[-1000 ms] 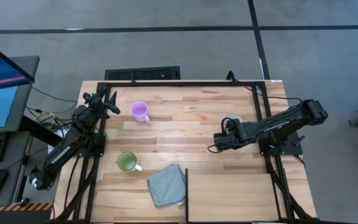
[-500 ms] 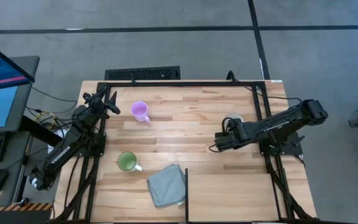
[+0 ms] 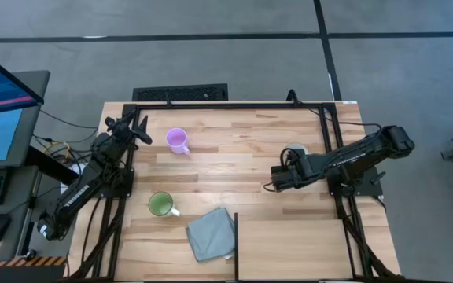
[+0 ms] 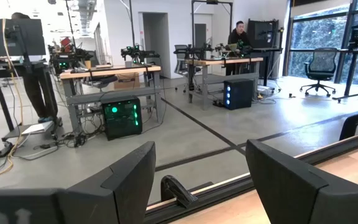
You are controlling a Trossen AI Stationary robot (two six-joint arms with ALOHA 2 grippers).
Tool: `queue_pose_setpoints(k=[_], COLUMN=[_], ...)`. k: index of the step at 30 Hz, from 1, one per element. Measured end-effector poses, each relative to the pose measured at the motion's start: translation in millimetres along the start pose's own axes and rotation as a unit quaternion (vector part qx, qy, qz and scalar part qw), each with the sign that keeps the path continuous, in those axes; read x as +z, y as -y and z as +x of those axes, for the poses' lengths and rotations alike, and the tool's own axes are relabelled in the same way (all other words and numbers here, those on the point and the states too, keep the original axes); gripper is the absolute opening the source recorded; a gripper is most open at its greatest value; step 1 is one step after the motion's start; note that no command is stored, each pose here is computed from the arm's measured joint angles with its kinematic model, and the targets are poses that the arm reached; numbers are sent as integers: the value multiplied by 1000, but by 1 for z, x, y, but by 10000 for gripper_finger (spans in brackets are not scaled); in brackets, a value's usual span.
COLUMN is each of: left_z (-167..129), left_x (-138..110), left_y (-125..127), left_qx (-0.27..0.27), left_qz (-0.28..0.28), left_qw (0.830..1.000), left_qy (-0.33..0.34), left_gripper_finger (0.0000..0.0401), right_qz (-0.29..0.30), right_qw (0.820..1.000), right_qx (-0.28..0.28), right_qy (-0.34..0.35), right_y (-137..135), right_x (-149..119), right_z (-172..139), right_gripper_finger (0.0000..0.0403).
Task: Stack small to large cups/mugs on shelf
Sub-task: Put the yellow mug on the shelf
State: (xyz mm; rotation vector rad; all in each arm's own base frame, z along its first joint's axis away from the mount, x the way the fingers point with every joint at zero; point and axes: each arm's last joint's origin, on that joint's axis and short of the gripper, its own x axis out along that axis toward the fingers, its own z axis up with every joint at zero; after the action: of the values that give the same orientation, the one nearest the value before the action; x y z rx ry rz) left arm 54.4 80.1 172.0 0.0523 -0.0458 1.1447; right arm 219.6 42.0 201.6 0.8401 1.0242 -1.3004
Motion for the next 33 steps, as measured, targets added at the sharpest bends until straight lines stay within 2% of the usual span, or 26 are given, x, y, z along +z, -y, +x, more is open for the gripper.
queue_pose_setpoints(k=[8, 13, 21, 33], left_z=[0, 0, 0, 0], left_x=[0, 0, 0, 0], left_y=[0, 0, 0, 0], left_qx=[0, 0, 0, 0], left_qz=[0, 0, 0, 0], left_qw=[1000, 1000, 1000, 1000], left_qy=[0, 0, 0, 0], left_gripper_finger=[242, 242, 242, 242], right_qz=[0, 32, 47, 42], right_qw=[1000, 999, 999, 999], right_qx=[8, 2, -3, -5], right_qy=[-1, 1, 9, 8], right_y=[-2, -1, -1, -2], right_x=[0, 3, 11, 13], right_z=[0, 1, 4, 5], right_gripper_finger=[240, 240, 235, 153])
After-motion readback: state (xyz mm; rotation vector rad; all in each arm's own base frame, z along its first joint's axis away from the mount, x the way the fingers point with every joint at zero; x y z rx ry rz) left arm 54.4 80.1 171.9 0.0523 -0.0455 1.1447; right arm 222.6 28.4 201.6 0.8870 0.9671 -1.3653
